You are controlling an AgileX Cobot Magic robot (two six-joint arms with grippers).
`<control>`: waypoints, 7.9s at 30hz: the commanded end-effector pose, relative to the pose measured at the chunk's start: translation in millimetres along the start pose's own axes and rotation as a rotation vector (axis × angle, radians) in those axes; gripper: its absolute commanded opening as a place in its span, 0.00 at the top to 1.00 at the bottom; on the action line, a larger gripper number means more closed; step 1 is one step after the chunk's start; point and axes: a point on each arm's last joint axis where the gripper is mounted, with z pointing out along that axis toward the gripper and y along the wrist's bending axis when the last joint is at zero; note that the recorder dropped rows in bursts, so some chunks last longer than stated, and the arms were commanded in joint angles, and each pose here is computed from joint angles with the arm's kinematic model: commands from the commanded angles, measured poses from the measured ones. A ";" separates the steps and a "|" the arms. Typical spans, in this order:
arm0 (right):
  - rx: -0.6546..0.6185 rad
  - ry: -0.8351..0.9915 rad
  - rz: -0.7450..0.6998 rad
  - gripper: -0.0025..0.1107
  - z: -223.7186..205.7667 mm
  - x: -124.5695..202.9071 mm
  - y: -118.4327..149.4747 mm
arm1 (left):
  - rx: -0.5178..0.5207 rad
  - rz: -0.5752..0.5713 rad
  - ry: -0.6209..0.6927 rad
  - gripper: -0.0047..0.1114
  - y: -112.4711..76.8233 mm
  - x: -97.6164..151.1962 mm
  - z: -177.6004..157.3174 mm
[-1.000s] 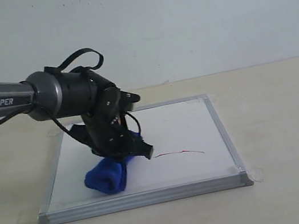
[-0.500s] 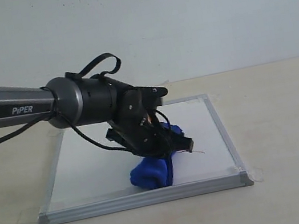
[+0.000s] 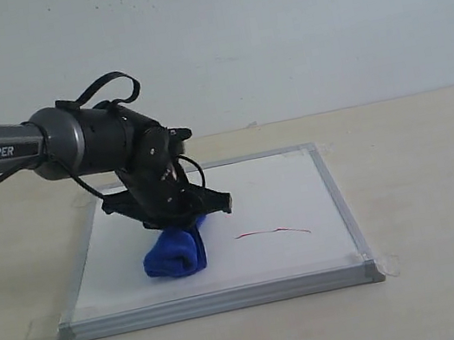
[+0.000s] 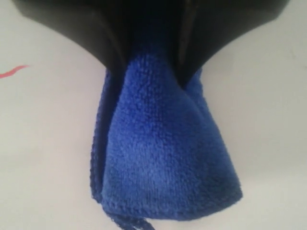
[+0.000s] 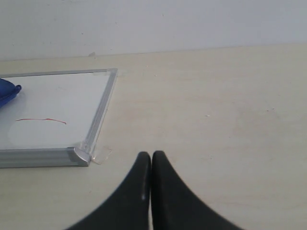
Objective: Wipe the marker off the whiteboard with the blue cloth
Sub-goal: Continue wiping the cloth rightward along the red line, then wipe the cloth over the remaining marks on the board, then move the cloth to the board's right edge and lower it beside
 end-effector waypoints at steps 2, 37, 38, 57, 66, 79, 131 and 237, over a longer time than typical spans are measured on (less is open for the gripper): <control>0.001 -0.013 0.002 0.98 -0.4 -1.1 0.0 | 0.124 0.021 -0.059 0.93 -44.8 6.5 -3.7; 0.001 -0.013 0.002 0.98 -0.4 -1.1 0.0 | 0.247 0.133 -0.133 0.93 -104.6 17.0 5.3; 0.001 -0.013 0.002 0.98 -0.4 -1.1 0.0 | 0.212 0.143 -0.121 0.93 -96.4 15.5 7.5; 0.001 -0.013 0.002 0.98 -0.4 -1.1 0.0 | 0.208 0.091 -0.058 0.93 -50.4 -0.5 16.5; 0.001 -0.013 0.002 0.98 -0.4 -1.1 0.0 | 0.162 -0.063 0.016 0.93 -4.6 -7.1 24.9; 0.001 -0.013 0.002 0.98 -0.4 -1.1 0.0 | 0.331 0.134 -0.099 0.93 -95.6 11.0 6.1; 0.001 -0.013 0.002 0.98 -0.4 -1.1 0.0 | 0.312 0.174 -0.144 0.93 -109.7 8.8 -2.3; 0.001 -0.013 0.002 0.98 -0.4 -1.1 0.0 | 0.667 -0.163 -0.165 0.93 -158.1 -36.8 -31.0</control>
